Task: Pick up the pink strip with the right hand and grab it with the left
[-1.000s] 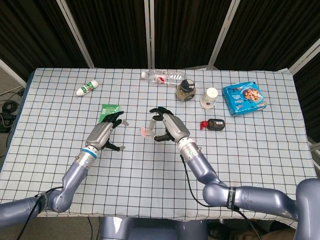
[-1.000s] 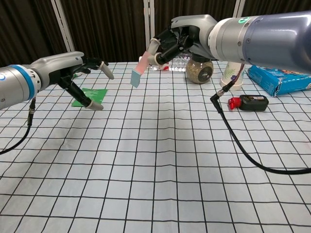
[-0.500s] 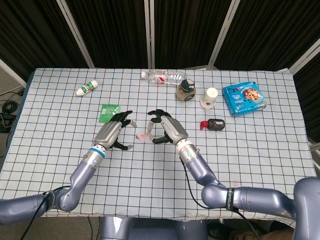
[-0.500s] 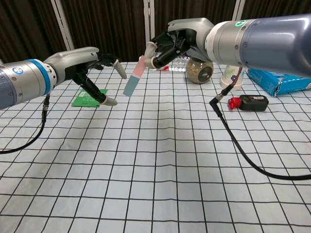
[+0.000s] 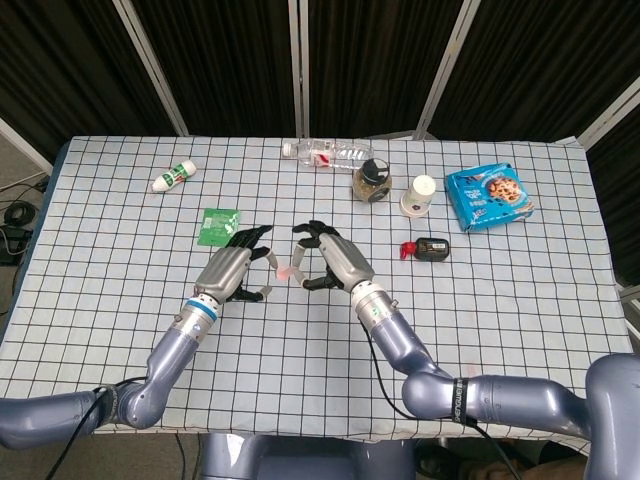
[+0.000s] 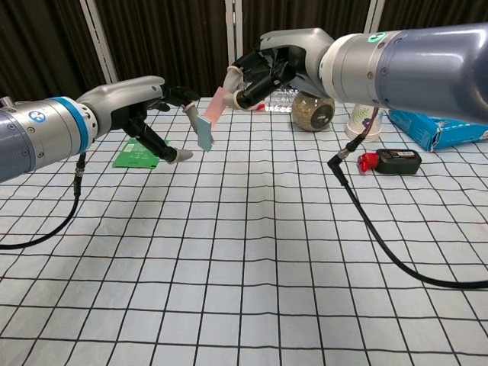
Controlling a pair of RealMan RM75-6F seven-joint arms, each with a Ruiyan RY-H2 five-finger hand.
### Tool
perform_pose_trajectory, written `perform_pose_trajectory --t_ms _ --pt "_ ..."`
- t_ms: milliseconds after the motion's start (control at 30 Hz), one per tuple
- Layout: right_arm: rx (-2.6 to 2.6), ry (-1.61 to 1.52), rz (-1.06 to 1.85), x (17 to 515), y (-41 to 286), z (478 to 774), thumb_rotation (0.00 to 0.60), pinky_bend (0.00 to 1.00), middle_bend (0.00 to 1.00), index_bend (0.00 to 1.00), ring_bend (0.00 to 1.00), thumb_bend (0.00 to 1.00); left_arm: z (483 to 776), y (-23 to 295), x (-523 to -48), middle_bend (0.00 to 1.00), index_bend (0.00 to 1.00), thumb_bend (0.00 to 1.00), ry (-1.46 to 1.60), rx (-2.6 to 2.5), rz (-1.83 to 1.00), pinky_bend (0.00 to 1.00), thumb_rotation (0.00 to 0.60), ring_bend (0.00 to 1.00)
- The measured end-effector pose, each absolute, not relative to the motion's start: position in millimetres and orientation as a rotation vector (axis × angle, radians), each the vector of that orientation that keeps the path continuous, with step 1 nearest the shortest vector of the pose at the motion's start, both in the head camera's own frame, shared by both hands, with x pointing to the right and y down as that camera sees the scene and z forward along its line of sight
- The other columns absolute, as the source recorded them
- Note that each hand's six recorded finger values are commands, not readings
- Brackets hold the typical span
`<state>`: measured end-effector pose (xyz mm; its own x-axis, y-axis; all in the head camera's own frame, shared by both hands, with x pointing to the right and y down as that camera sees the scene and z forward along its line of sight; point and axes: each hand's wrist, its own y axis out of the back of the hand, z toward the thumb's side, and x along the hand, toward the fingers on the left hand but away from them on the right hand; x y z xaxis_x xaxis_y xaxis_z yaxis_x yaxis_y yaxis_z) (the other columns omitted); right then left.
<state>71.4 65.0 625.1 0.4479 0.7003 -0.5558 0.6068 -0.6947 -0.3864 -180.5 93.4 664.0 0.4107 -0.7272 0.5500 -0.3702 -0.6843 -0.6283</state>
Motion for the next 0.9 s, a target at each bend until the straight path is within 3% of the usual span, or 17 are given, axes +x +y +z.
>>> perform_pose_trajectory --t_ms 900 --pt "-2.550 -1.115 1.047 68 68 622 0.600 0.00 0.17 0.80 0.00 0.43 655 99 -179 0.00 0.40 0.32 0.946 -2.273 -1.147 0.00 0.600 0.00"
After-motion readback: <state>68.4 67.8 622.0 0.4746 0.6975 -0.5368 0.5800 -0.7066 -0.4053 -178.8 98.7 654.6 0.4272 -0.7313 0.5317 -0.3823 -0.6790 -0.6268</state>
